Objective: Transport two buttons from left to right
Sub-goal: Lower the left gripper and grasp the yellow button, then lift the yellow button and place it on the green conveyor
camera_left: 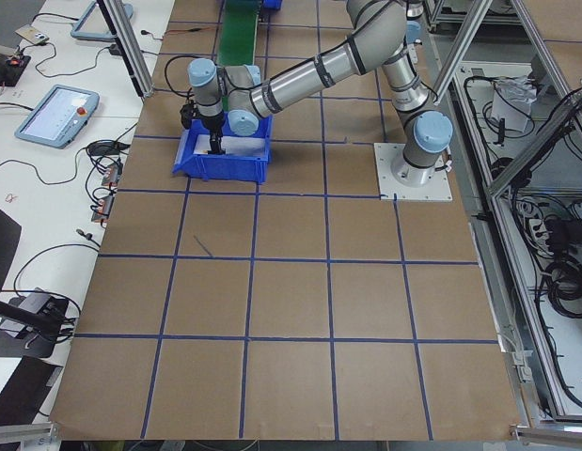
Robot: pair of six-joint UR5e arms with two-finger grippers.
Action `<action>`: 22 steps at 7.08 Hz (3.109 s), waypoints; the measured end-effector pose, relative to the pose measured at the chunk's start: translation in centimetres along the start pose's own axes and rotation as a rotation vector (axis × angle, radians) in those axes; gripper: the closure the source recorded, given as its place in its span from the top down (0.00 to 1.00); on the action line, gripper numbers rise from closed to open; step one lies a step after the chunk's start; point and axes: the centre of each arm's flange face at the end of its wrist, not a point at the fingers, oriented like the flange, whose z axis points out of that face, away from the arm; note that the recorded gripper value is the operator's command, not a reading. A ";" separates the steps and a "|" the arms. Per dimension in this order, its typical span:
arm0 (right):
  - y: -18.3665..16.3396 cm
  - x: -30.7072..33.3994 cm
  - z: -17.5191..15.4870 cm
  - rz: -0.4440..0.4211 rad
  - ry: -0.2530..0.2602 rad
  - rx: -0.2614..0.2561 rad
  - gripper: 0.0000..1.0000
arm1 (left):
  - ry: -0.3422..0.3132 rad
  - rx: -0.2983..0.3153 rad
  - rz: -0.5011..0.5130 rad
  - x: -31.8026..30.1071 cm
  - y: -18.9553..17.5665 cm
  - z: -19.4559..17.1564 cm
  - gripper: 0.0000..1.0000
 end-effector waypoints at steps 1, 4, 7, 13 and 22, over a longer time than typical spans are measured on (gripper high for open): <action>0.0 0.0 0.0 -0.001 0.001 0.000 1.00 | -0.001 -0.001 0.000 0.0 0.1 0.2 0.90; 0.1 -0.1 0.0 -0.002 -0.002 0.000 1.00 | -0.003 0.044 0.002 0.0 -0.7 0.4 0.85; 0.0 0.1 0.0 -0.001 0.002 0.000 1.00 | -0.004 0.093 0.008 -0.1 -1.3 -0.1 0.84; 0.1 0.2 -0.8 -0.004 0.017 0.018 1.00 | -0.018 0.114 0.059 -0.8 -1.5 -0.3 0.83; 0.4 0.0 -1.1 -0.045 0.022 0.010 1.00 | -0.013 0.117 0.037 -0.9 -2.3 1.6 0.29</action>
